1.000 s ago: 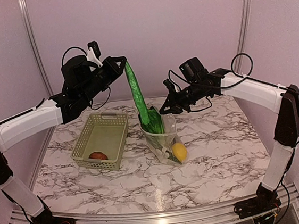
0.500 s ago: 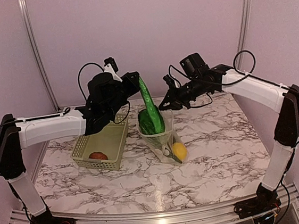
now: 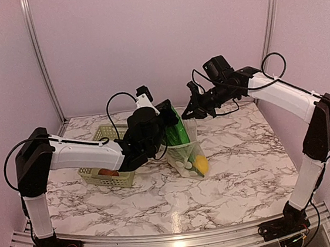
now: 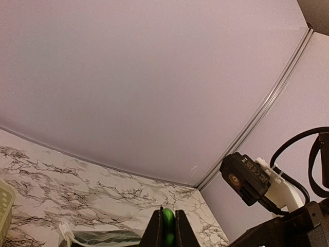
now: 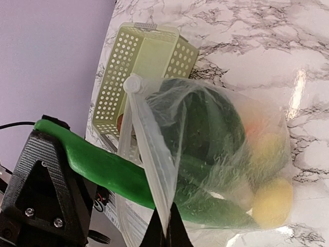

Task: Place the food in the zip-top bag and seal the zipper
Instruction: Place the fake vegetable in the zipper food storage bag.

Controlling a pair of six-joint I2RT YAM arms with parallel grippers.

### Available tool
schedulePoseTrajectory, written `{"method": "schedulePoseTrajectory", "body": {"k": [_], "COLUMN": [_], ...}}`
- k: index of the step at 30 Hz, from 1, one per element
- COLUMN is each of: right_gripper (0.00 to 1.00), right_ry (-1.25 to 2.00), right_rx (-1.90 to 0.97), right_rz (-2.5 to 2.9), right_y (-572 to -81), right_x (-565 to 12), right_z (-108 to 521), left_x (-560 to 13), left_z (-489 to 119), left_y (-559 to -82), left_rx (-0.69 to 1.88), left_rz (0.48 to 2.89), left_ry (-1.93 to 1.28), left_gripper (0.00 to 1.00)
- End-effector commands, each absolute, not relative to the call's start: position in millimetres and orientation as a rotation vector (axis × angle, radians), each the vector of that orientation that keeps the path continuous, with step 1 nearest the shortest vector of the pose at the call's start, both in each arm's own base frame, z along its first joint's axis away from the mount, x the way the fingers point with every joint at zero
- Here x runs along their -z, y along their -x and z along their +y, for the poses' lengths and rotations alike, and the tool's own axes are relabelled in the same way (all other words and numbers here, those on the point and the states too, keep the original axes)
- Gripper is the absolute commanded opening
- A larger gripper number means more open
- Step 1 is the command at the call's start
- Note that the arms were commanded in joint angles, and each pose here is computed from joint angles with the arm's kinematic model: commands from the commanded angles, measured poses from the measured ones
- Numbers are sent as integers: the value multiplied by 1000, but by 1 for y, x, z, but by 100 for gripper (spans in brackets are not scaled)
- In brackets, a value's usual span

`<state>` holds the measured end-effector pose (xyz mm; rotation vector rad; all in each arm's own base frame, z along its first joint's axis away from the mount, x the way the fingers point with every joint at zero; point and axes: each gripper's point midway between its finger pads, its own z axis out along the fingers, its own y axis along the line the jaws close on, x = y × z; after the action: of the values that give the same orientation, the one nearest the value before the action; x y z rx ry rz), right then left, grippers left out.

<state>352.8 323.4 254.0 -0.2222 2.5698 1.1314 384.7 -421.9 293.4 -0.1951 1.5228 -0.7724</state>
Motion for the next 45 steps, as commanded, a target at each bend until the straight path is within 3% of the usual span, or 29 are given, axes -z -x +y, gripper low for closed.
{"method": "schedulePoseTrajectory", "body": {"k": [1, 7, 28, 32, 38, 45], "right_gripper": [0, 0, 0, 0, 0, 0], "right_ry": [185, 178, 177, 180, 178, 173], "right_rx": [-1115, -1122, -1144, -1143, -1167, -1184], "right_rz": [2542, 2536, 2515, 2514, 2504, 2480], "right_y": [-361, -366, -370, -367, -360, -356], "right_x": [-268, -269, -268, -267, -265, -265], "right_z": [317, 317, 315, 313, 311, 310], "left_x": [-275, -250, -179, -190, -249, -344], "left_z": [-418, -427, -466, -459, -458, -441], "left_y": [-384, -370, -346, -345, -346, -347], "left_rx": [703, 598, 660, 650, 664, 710], "left_rz": [1503, 1555, 1932, 1922, 1823, 1669], "left_ry": [297, 325, 155, 150, 60, 4], "left_gripper": [0, 0, 0, 1, 49, 68]}}
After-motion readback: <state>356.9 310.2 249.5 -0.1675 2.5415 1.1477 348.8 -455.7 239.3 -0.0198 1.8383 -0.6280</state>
